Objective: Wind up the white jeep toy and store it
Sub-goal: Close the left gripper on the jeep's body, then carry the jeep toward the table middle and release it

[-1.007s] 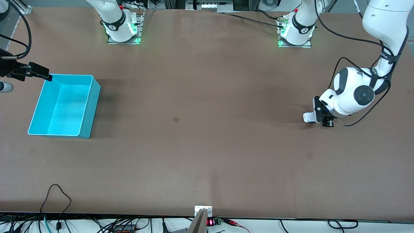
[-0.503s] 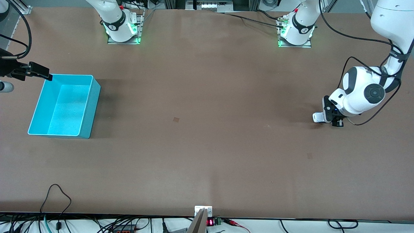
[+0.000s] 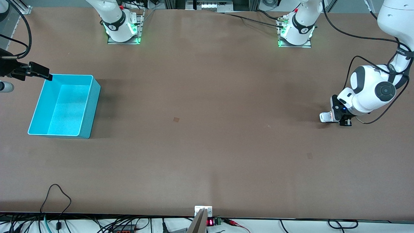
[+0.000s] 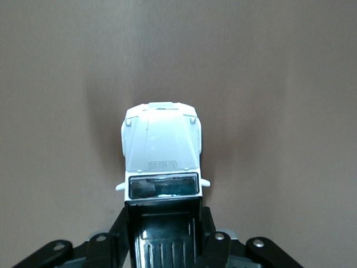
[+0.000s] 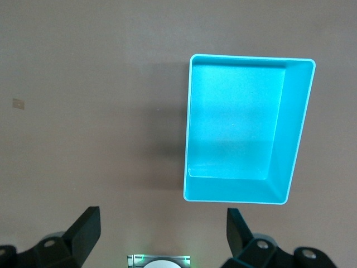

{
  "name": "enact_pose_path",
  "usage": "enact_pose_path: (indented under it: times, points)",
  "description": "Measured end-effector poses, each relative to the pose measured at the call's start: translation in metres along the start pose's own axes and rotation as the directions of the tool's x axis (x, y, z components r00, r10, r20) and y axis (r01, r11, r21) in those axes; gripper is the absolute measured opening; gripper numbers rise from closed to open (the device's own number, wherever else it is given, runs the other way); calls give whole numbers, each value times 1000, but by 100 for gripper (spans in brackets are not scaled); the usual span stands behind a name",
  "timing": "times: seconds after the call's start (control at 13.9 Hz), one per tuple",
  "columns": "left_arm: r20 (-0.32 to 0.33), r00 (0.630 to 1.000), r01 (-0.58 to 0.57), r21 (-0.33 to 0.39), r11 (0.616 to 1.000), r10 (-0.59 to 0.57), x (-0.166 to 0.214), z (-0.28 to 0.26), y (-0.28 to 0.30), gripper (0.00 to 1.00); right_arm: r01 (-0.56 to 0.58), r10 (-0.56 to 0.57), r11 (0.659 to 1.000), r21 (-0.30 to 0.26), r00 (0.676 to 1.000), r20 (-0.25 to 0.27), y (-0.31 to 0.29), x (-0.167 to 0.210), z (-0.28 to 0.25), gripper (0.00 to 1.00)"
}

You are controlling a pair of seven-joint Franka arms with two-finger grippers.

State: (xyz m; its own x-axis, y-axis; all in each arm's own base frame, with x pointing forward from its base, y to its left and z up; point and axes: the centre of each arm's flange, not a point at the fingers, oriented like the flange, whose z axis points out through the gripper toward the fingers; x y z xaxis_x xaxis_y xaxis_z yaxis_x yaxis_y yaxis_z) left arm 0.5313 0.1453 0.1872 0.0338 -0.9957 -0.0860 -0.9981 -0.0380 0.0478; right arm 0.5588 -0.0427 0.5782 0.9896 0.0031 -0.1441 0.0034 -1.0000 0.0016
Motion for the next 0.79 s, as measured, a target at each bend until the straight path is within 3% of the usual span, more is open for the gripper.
enact_pose_path:
  times: [0.79]
  points:
    - [35, 999, -8, 8, 1000, 7, -44, 5, 3, 52, 0, 0, 1000, 0, 1000, 1, 0, 0, 0, 100]
